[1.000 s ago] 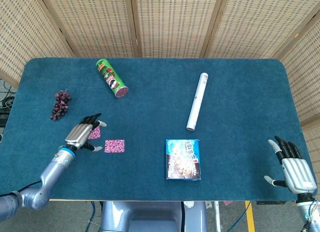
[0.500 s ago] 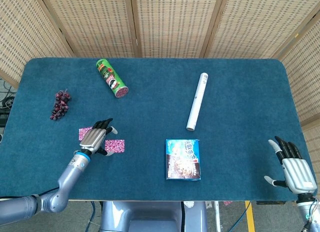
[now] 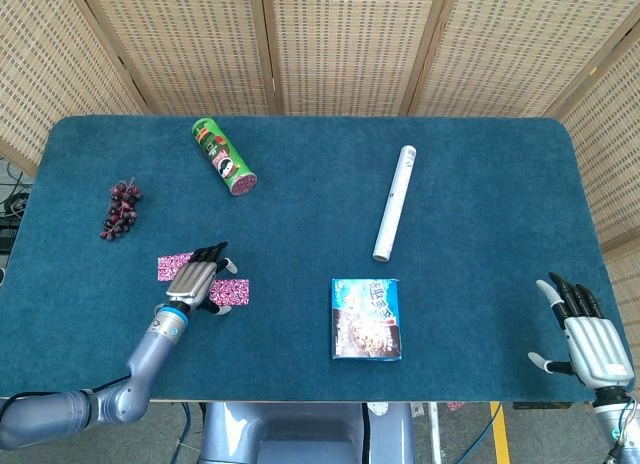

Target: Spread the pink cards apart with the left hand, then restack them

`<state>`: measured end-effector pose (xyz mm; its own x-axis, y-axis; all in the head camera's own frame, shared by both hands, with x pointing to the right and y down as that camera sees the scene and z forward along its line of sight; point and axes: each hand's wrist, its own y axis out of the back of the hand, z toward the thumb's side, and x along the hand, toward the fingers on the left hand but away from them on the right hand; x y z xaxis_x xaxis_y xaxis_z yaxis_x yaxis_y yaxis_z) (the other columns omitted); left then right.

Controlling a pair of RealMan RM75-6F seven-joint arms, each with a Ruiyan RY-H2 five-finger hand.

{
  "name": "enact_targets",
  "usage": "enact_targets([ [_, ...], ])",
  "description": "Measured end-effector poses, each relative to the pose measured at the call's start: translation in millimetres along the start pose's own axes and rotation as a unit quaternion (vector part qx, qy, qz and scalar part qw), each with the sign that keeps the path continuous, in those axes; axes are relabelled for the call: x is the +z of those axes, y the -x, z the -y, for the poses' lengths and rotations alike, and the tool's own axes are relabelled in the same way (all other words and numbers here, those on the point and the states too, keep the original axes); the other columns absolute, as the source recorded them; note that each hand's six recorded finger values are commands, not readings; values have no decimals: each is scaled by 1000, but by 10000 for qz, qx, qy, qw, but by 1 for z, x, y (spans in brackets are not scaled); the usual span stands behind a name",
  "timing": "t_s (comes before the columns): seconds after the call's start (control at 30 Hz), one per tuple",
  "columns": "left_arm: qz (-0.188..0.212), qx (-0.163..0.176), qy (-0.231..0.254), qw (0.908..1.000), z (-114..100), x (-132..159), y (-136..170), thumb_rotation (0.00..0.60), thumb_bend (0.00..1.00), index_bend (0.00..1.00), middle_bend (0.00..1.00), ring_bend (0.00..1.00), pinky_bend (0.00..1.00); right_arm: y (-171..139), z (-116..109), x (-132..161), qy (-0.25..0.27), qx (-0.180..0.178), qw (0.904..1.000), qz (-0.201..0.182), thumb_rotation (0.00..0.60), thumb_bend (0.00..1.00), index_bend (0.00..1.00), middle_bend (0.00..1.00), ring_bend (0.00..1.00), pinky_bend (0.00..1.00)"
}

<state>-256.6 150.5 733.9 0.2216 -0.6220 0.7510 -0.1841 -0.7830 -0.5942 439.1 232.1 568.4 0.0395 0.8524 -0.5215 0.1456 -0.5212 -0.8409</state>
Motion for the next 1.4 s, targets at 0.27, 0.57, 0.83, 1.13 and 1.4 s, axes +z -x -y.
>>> enact_targets([
  [0.27,-43,-41,-28,10000,4,-2,-1,600,173,325,0,0,0,0,0,0,20,11,10000,-2,600,0,0,0,0,0],
  [0.57,-119,-94,-14,9999,10,-6,-4,600,179,337,0,0,0,0,0,0,19,15,10000,-3,600,0,0,0,0,0],
  [0.83,-146,-48,-19,9999,10,-7,-3,600,224,477,0,0,0,0,0,0,25,28,10000,-4,600,0,0,0,0,0],
  [1.13,-202,-18,-36,9998,8,-9,-4,600,246,492,0,0,0,0,0,-1,26,40,10000,-7,600,0,0,0,0,0],
  [1.4,-266,97,-53,9996,-4,-16,-3,600,245,492,0,0,0,0,1,-1,33,50,10000,-8,600,0,0,0,0,0],
])
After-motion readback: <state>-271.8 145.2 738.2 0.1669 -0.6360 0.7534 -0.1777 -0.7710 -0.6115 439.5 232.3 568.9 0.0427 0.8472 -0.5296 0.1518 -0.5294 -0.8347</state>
